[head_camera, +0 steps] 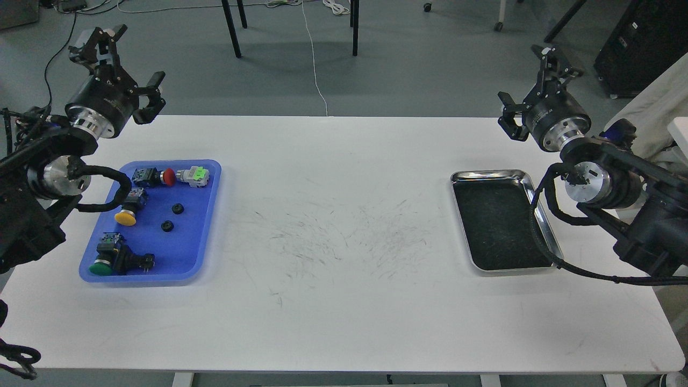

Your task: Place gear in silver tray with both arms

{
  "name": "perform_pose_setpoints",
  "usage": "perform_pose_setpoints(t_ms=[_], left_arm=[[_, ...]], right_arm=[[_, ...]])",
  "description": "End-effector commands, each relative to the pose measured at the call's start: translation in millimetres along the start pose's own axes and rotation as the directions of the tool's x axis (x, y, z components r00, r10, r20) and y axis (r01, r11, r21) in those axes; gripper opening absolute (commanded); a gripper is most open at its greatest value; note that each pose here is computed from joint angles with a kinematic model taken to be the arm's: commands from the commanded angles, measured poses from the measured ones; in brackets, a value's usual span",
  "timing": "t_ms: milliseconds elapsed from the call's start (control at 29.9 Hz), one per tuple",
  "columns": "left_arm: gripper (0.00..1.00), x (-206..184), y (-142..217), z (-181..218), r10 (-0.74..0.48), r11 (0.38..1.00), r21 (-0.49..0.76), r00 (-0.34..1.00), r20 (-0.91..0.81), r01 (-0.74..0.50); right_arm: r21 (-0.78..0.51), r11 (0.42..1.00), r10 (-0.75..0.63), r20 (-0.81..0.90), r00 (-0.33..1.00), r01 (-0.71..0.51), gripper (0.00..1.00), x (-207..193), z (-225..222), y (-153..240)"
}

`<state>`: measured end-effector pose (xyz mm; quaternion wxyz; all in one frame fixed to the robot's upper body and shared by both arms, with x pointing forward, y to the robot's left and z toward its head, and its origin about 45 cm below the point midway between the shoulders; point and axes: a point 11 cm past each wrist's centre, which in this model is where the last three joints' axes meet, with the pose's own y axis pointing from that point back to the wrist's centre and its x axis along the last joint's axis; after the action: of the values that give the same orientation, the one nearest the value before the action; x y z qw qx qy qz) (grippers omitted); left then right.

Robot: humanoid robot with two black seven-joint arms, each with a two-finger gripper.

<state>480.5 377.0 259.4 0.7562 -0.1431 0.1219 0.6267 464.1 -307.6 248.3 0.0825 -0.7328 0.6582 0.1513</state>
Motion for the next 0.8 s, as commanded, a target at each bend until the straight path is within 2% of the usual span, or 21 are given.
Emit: perform_pose_setpoints(t_ms=[0,368,769], left_arm=[[0.99,0.1,0.1,-0.5,0.001,1.0,0.002,1.0,0.003,-0.001],[0.99,1.1,4.2,-3.3,-0.038,0.999,0.023,0.999,-0.007,0.038],[0.99,1.9,10.6,-22.4,-0.055,0.99,0.132,0.998,-0.018,0.057]], right_arm=[[-0.001,1.0,0.001,0.0,1.0,-0.001,0.99,0.4,0.5,0.2],[-0.003,1.0,0.001,0.001,1.0,-0.001,0.99,0.2,1.1,0.1],[-0.001,1.0,0.009,0.011,1.0,-0.009,0.99,2.8,0.9,0.3]])
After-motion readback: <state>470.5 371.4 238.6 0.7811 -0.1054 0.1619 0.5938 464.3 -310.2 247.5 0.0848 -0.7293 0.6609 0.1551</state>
